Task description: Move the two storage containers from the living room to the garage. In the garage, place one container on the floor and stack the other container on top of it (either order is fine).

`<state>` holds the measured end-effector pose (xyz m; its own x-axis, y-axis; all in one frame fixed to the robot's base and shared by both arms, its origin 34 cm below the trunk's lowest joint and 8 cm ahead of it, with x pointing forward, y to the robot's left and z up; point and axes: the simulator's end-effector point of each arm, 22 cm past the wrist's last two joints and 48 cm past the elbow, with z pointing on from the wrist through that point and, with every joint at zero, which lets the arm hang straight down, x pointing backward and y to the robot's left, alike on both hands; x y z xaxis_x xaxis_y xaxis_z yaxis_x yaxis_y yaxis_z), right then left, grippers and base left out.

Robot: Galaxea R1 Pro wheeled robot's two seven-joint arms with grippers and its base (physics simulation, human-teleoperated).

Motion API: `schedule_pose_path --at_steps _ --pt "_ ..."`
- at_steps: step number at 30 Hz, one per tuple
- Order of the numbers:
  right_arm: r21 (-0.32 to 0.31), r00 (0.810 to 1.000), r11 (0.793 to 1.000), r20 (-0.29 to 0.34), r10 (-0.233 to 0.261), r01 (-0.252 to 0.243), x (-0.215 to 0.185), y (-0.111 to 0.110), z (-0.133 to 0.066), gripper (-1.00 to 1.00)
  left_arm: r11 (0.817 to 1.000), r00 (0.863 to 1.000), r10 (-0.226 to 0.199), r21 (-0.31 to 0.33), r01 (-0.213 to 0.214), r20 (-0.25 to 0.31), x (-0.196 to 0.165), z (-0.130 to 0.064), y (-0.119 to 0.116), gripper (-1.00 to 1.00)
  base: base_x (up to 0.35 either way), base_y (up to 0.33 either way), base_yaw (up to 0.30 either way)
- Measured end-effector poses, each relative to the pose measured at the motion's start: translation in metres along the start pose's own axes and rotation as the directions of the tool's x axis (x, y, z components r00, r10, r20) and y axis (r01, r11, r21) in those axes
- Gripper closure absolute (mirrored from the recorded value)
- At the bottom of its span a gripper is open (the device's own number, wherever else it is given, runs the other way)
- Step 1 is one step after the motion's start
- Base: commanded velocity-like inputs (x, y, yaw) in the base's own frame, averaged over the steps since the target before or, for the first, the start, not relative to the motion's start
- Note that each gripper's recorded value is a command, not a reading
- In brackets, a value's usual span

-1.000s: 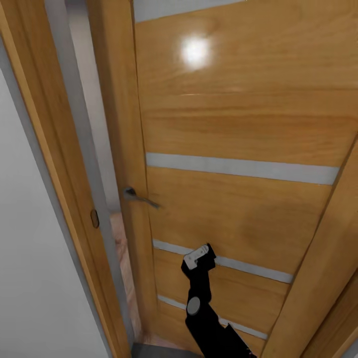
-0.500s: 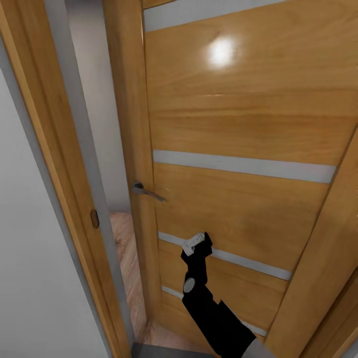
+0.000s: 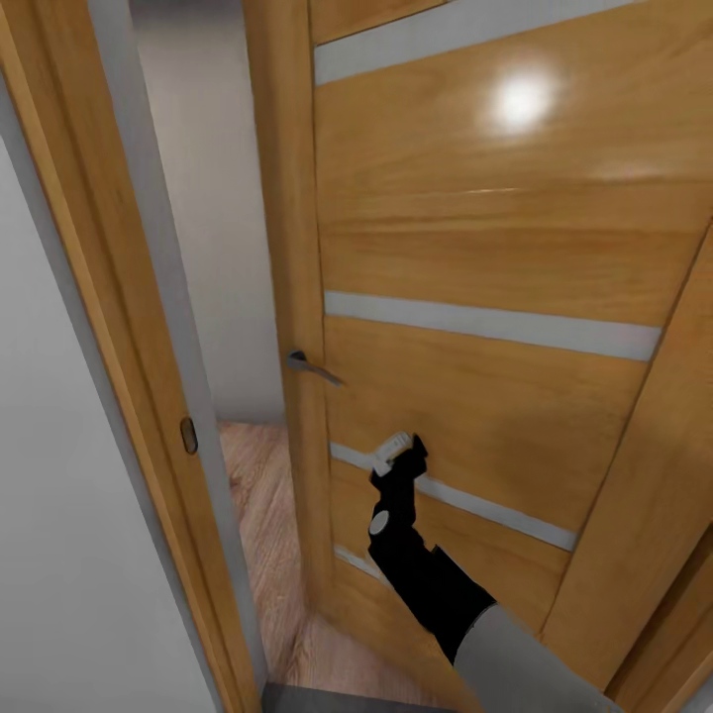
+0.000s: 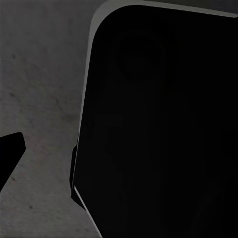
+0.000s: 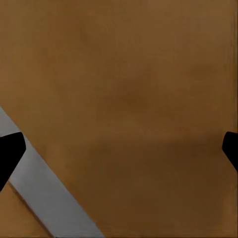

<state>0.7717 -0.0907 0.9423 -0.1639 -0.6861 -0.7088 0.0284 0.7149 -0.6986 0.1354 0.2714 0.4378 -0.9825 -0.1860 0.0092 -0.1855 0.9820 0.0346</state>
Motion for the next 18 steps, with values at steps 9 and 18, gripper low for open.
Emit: schedule_pose_path --at_steps 9,18 --pt "0.008 0.999 1.000 -0.038 0.026 -0.025 -0.004 -0.019 0.027 -1.00 1.000 1.000 0.000 0.000 0.000 0.000 0.000 0.000 0.000 -1.00 0.000 0.000 0.000" --pt "-0.018 0.991 0.996 -0.100 0.090 -0.093 0.008 -0.021 0.048 -1.00 1.000 1.000 0.000 0.000 0.000 0.000 0.000 0.000 0.000 -1.00 0.000 0.000 0.000"
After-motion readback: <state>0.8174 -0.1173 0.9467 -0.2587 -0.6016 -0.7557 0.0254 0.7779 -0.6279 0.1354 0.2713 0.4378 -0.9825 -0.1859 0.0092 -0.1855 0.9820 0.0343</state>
